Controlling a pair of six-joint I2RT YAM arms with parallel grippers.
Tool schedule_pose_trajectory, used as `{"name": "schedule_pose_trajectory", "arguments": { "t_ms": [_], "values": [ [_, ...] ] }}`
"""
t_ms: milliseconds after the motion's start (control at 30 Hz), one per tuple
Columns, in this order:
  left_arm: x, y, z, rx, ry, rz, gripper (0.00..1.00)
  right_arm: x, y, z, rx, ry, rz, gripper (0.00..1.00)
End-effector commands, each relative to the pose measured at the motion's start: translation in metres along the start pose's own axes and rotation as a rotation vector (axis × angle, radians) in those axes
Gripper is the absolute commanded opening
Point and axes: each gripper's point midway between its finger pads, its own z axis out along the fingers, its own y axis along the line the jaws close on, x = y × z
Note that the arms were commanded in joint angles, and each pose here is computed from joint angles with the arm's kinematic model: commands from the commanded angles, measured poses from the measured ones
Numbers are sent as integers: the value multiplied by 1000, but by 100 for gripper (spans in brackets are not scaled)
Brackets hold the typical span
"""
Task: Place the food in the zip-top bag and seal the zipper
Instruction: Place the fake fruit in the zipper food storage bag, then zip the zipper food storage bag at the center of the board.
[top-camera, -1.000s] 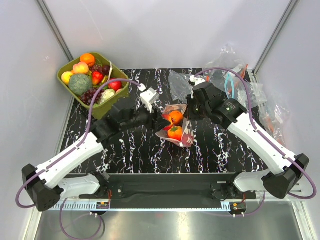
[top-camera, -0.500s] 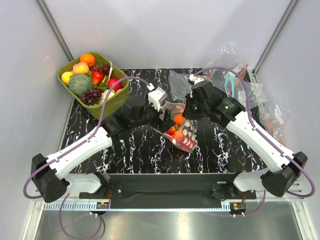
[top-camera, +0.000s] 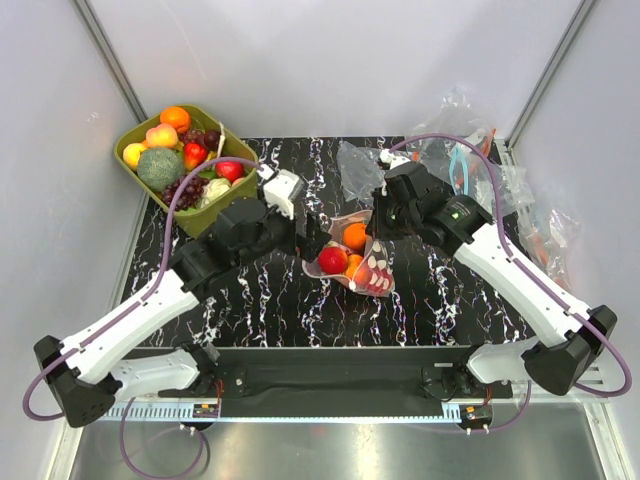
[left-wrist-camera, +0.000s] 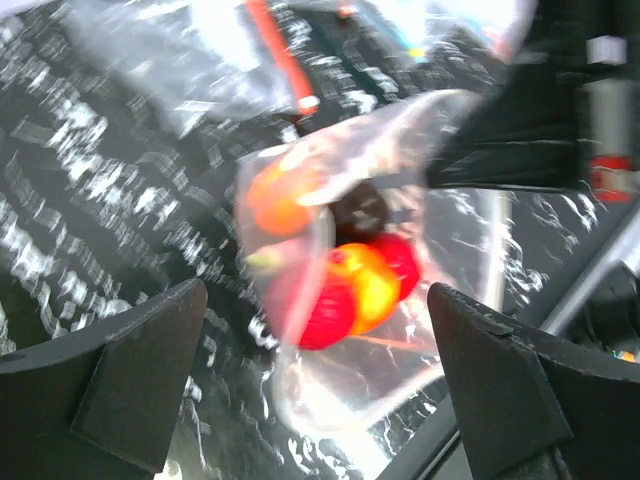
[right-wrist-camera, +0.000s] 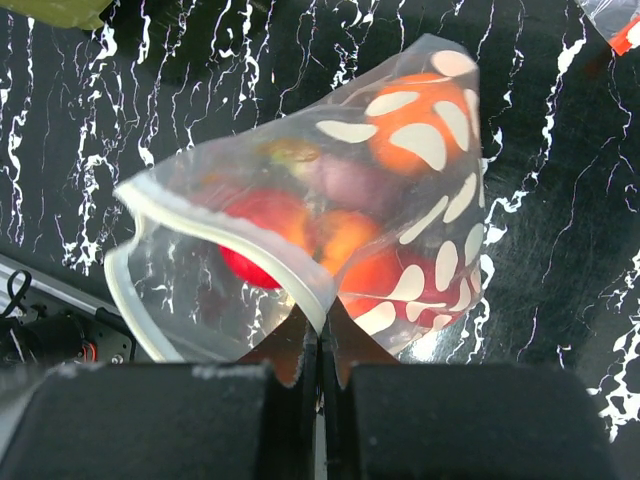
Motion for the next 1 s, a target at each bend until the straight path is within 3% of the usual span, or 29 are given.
{"name": "schedule_pose_trajectory", "arguments": {
  "t_ms": [0,100,333,533,700,900,967],
  "values": [
    [11,46,-14,-274,-8,-148,99,-17,6,-17,-39,-82,-3,0],
    [34,76,-24,-442,-15,-316,99,-19,6,-19,-46,-97,-8,0],
    [43,27,-10,-122,-1,-393,90,-14,4,-13,-37,-77,-17,0],
    [48,26,-14,-125,13,-402,99,-11,4,-8,-40,-69,-14,0],
    [45,16,-15,-62,12,-379,99,-11,5,-4,-39,-61,-16,0],
    [61,12,0,-48,85,-357,89,-14,10,-2,-53,-57,-15,0],
    [66,12,4,-41,94,-353,81,-15,11,-1,-54,-53,-11,0]
  ]
}}
